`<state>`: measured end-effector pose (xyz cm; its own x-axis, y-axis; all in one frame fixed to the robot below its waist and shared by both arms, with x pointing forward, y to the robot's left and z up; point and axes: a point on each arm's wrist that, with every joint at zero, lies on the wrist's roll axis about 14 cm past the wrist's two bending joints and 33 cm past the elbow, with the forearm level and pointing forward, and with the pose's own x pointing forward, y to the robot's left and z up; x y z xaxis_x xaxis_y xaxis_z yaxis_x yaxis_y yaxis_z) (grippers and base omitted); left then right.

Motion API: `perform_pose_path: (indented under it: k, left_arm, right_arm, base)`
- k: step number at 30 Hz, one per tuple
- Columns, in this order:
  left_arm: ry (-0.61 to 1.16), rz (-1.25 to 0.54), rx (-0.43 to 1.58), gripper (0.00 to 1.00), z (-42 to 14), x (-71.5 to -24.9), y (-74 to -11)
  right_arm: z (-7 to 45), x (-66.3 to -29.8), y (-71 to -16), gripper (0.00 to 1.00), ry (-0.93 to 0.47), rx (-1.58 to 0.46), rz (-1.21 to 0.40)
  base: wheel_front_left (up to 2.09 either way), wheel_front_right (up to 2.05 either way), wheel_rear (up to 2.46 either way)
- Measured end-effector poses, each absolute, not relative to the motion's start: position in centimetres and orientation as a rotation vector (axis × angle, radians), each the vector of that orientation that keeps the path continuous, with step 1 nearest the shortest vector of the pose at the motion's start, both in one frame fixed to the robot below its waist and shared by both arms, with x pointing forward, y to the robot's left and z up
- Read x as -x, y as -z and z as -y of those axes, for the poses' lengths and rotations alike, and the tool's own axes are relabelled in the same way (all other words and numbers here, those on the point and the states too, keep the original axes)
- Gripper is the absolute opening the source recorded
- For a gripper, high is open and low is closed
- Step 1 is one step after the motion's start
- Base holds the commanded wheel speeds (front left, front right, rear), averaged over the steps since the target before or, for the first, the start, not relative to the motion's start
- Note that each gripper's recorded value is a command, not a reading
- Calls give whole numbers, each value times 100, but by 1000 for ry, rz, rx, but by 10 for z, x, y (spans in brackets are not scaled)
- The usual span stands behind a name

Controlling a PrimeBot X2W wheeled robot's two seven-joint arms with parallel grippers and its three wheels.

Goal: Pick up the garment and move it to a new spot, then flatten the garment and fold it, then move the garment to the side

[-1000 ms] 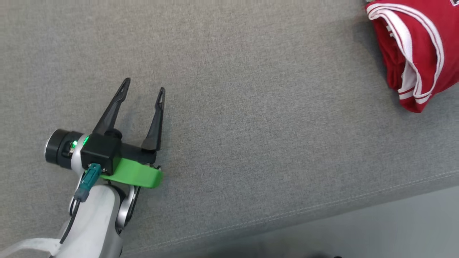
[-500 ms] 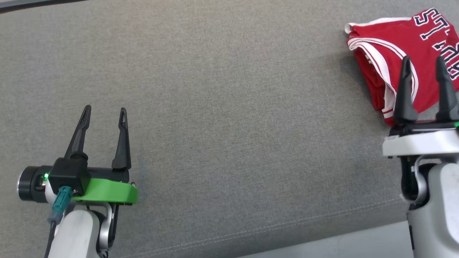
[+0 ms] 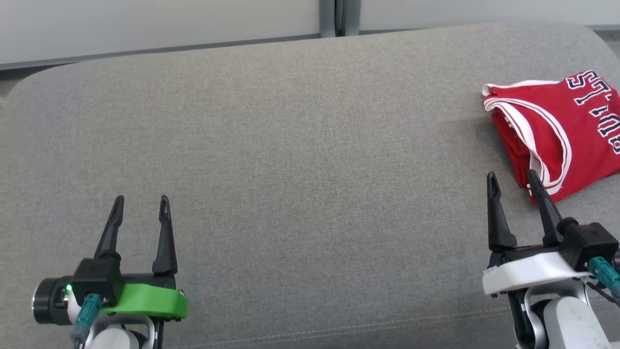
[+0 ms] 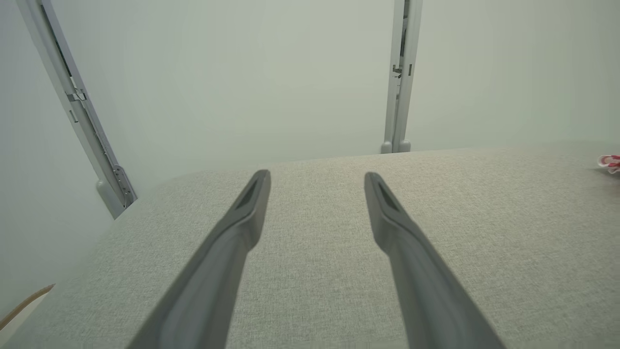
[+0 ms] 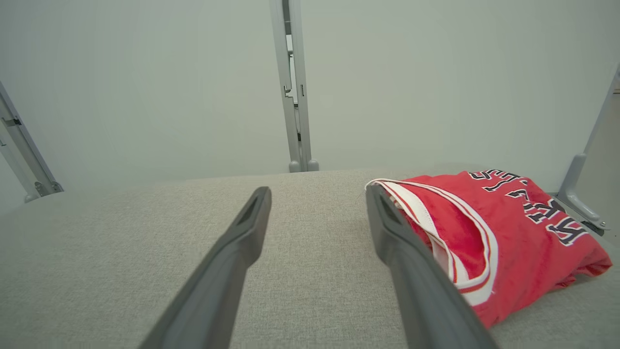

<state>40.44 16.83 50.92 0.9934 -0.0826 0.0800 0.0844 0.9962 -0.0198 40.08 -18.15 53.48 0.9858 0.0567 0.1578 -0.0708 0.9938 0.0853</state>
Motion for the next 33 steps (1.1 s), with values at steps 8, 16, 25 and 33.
perform_pose_path:
  k: [8, 16, 25, 33]
  left_arm:
    - [94, 80, 21, 100, -165, -378, -512]
    - [86, 69, 19, 100, -167, -356, -509]
    - [88, 73, 14, 100, -166, -351, -512]
    - [77, 60, 3, 100, -169, -351, -509]
  right_arm:
    - [176, -378, -533, 100, -79, -101, 134]
    - [172, -359, -536, 100, -91, -116, 133]
    - [170, -355, -539, 100, -98, -90, 131]
    - [173, -357, -539, 100, -93, -55, 122]
  base:
    - [0, 0, 0]
    - [0, 0, 0]
    - [0, 0, 0]
    - [0, 0, 0]
